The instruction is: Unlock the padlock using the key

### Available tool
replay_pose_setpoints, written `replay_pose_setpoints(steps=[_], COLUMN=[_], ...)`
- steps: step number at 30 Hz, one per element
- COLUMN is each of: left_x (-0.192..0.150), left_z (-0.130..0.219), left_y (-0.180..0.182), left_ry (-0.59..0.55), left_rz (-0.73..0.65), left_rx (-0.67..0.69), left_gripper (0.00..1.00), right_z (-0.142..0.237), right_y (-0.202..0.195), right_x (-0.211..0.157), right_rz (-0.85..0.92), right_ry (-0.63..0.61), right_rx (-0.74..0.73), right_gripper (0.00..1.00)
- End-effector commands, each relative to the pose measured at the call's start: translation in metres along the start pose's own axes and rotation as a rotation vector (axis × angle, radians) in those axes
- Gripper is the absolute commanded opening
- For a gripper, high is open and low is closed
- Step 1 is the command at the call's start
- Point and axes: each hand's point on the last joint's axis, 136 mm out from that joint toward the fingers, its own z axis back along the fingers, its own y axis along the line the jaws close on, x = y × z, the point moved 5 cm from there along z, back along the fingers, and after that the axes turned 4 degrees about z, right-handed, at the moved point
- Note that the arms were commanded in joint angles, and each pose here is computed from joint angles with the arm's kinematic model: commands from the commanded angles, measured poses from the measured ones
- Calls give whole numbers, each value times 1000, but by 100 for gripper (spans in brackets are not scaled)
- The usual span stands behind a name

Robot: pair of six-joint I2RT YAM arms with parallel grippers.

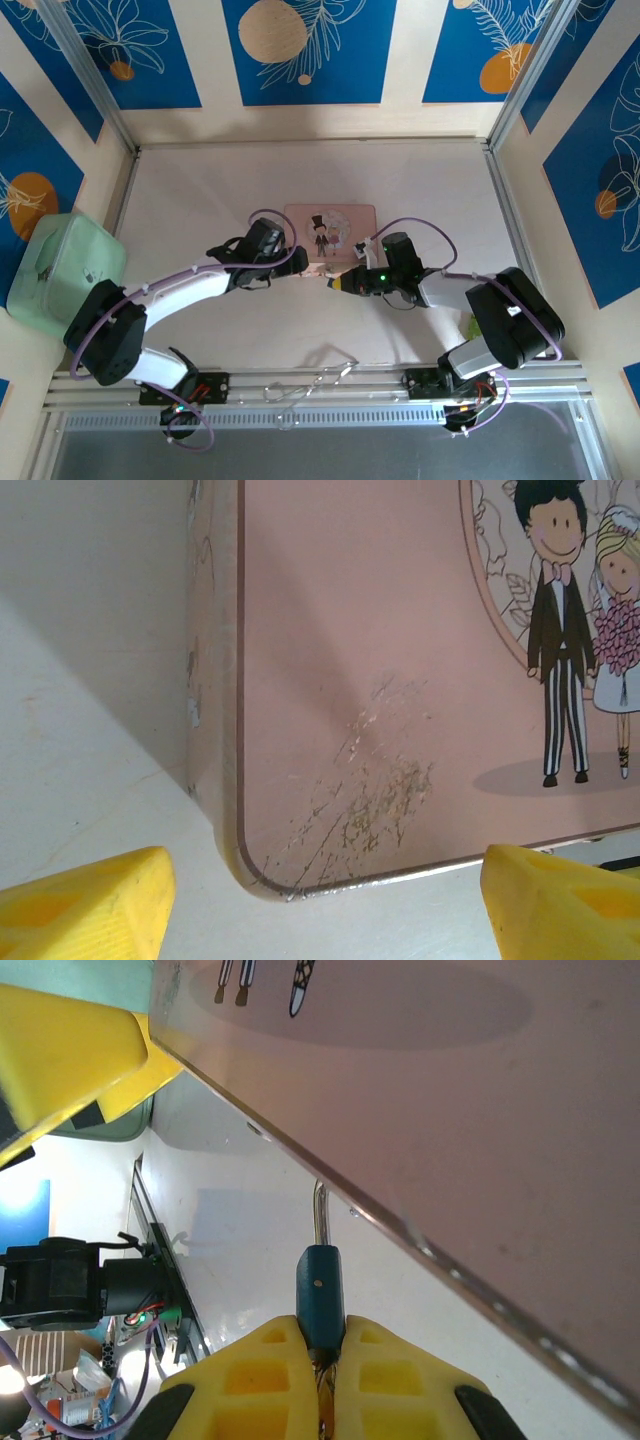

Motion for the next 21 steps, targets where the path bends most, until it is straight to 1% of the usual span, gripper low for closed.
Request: replay_pose_setpoints(steps=[1, 13, 21], left_x=[1, -3, -4], left_z=[-4, -12, -13], left_y=[5, 15, 17], left_ry=[10, 29, 34], left_rz=[23, 52, 62], left_rx=[-2, 13, 14], left_gripper=[80, 80, 79], right_z=[-2, -5, -3], right_y=[2, 1, 0], right_x=[-3, -1, 0], right_rz=[13, 19, 17], right_ry=[23, 27, 44], right_rx=[16, 22, 75], right_gripper=[0, 0, 0])
